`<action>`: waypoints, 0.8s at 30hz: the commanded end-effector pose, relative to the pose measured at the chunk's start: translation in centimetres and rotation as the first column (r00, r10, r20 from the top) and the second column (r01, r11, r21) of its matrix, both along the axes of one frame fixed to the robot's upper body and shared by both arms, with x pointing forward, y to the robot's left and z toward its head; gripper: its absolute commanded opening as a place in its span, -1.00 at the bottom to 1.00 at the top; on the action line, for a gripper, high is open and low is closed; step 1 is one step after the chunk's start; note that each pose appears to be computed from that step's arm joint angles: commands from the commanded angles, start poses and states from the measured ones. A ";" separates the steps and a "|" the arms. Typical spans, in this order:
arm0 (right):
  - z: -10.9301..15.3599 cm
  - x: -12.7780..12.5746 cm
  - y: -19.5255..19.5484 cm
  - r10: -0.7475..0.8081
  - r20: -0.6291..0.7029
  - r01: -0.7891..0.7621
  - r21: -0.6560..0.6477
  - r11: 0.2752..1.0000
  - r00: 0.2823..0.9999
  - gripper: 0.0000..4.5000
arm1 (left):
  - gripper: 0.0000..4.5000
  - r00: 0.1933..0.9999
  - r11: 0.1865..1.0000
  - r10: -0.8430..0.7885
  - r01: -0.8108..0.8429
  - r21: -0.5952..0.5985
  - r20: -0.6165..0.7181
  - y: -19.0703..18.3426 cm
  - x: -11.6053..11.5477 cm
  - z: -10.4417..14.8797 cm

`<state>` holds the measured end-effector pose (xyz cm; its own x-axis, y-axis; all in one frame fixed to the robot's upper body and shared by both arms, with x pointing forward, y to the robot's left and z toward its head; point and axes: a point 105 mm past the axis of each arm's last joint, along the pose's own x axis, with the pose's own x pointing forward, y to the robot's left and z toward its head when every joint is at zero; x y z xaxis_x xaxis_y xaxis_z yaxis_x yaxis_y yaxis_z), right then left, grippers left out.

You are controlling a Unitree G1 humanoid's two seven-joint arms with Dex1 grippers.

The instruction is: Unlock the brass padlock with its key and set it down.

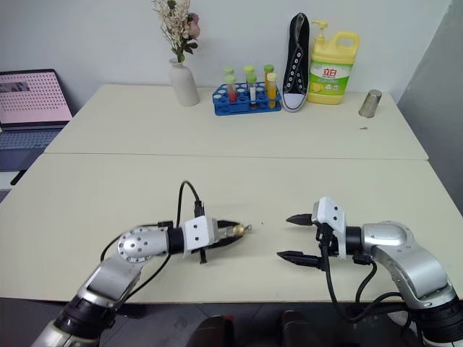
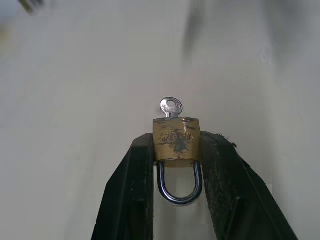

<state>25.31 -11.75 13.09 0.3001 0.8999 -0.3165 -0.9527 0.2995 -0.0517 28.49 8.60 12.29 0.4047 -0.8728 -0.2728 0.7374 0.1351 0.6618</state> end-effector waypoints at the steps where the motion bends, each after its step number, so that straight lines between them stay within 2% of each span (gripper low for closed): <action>1: 1.8 0.3 0.2 -0.034 0.011 0.033 0.075 0.997 0.999 1.00 | -0.57 0.895 0.965 -0.231 0.161 0.207 0.382 -0.6 -0.6 1.9; 3: 2.1 0.5 0.4 -0.043 -0.011 0.044 0.104 0.994 0.999 1.00 | -0.57 0.823 0.944 -0.313 0.216 0.248 0.474 -0.7 -0.9 2.2; 10: 3.2 0.2 1.5 -0.020 -0.095 0.039 0.202 0.979 0.995 1.00 | -0.57 0.724 0.929 -0.368 0.303 0.210 0.583 -1.1 -1.0 3.2; 24: 3.1 0.4 4.4 0.078 -0.176 -0.033 0.248 0.968 0.981 1.00 | -0.57 0.721 0.930 -0.366 0.309 0.199 0.588 -1.3 -1.5 2.8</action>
